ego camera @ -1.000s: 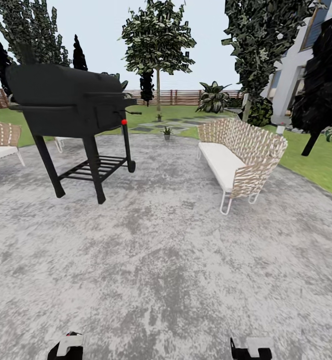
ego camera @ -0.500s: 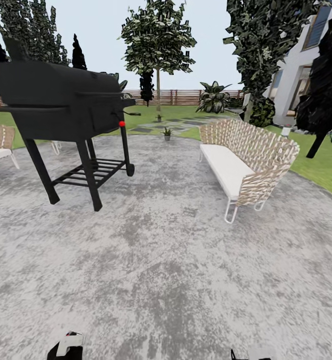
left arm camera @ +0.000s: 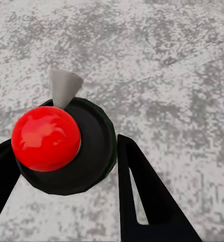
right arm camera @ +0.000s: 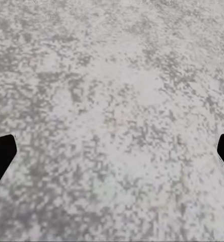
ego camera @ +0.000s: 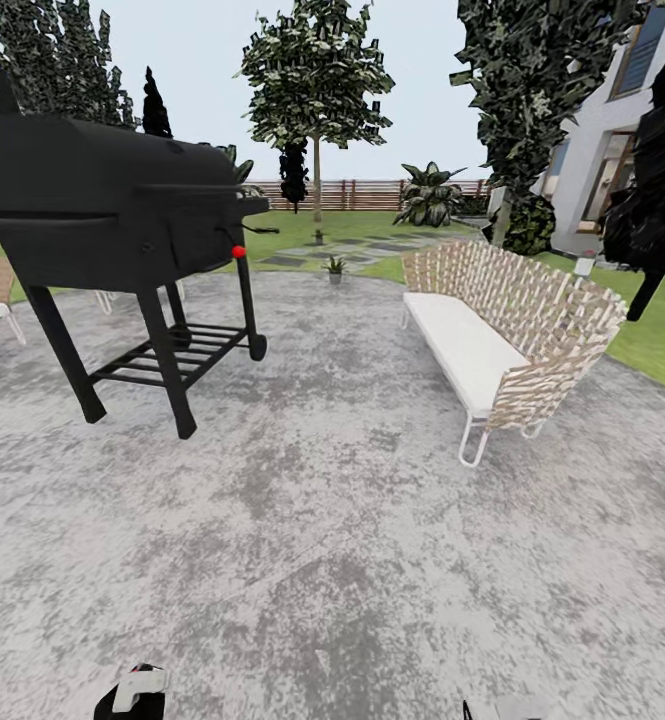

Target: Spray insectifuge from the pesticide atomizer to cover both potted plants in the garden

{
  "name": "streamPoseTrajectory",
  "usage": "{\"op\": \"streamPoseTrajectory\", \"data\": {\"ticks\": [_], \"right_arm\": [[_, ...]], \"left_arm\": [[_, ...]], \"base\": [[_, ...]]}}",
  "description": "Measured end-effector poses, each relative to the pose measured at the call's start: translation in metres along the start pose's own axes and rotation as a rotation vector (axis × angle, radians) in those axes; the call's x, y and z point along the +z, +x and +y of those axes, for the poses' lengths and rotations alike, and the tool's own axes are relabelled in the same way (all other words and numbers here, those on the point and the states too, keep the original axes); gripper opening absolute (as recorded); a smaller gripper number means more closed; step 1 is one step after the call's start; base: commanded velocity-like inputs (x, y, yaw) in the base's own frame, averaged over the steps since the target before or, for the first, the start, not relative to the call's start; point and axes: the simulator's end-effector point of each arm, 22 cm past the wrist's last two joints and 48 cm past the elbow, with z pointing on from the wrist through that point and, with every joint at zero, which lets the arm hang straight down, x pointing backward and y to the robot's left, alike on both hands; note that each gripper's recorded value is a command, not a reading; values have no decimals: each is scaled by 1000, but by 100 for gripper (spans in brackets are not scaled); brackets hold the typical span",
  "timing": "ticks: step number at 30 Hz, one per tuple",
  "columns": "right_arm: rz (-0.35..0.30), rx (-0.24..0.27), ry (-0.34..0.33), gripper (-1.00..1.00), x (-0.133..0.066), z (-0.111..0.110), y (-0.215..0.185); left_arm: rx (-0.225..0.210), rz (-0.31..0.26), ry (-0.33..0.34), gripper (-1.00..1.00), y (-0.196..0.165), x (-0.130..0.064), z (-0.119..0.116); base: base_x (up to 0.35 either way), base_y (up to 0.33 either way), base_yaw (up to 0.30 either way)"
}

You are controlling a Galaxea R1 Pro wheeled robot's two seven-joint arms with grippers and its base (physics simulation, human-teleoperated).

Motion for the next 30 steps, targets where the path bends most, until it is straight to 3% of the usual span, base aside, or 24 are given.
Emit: {"op": "streamPoseTrajectory", "data": {"ticks": [30], "right_arm": [[0,0,0,100,0,0,0]], "left_arm": [[0,0,5,-100,0,0,-3]], "base": [[340,0,0]]}}
